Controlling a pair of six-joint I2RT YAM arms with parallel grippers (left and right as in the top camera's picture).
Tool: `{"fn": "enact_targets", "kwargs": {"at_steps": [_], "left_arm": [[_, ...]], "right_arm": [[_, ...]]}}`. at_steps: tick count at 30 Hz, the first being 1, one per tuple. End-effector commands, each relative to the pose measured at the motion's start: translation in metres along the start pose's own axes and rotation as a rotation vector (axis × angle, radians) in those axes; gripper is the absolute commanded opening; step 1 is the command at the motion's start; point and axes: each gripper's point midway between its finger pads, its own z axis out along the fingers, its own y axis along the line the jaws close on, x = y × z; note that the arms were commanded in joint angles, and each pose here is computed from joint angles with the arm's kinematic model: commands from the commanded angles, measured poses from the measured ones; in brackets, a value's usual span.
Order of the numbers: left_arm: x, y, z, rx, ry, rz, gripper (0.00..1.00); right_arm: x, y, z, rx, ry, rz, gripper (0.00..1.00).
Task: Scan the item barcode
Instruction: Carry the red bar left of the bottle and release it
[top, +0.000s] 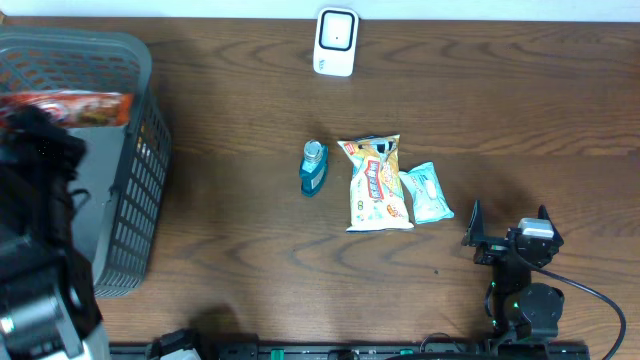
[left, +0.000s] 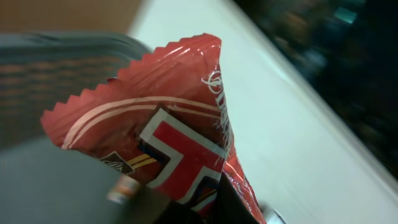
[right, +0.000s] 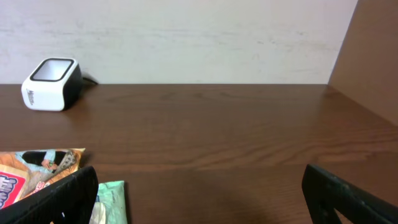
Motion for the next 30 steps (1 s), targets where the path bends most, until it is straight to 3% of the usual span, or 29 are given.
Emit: {"fn": "enact_targets", "kwargs": {"at_steps": [1, 4, 11, 19, 25, 30], "left_arm": [[0.043, -0.061, -0.026, 0.279, 0.184, 0.034, 0.07], [0.091, -0.087, -0.031, 0.388, 0.353, 0.08, 0.07], [0.167, -0.111, -0.029, 0.489, 0.548, 0.358, 0.07], [0.229, -0.057, -0.004, 0.198, 0.738, 0.534, 0.07], [0.261, -0.042, 0.001, 0.119, 0.853, 0.588, 0.07], [0.296, -0.039, 0.003, 0.009, 0.931, 0.489, 0.07]], "right_arm": [[0.0, 0.001, 0.0, -0.004, -0.001, -0.015, 0.99], [0.0, 0.001, 0.0, -0.004, -0.001, -0.015, 0.99], [0.0, 0.001, 0.0, -0.004, -0.001, -0.015, 0.99], [0.0, 0.001, 0.0, -0.004, -0.001, -0.015, 0.99], [0.0, 0.001, 0.0, -0.004, -0.001, -0.015, 0.99], [0.0, 0.001, 0.0, -0.004, -0.001, -0.015, 0.99]]}}
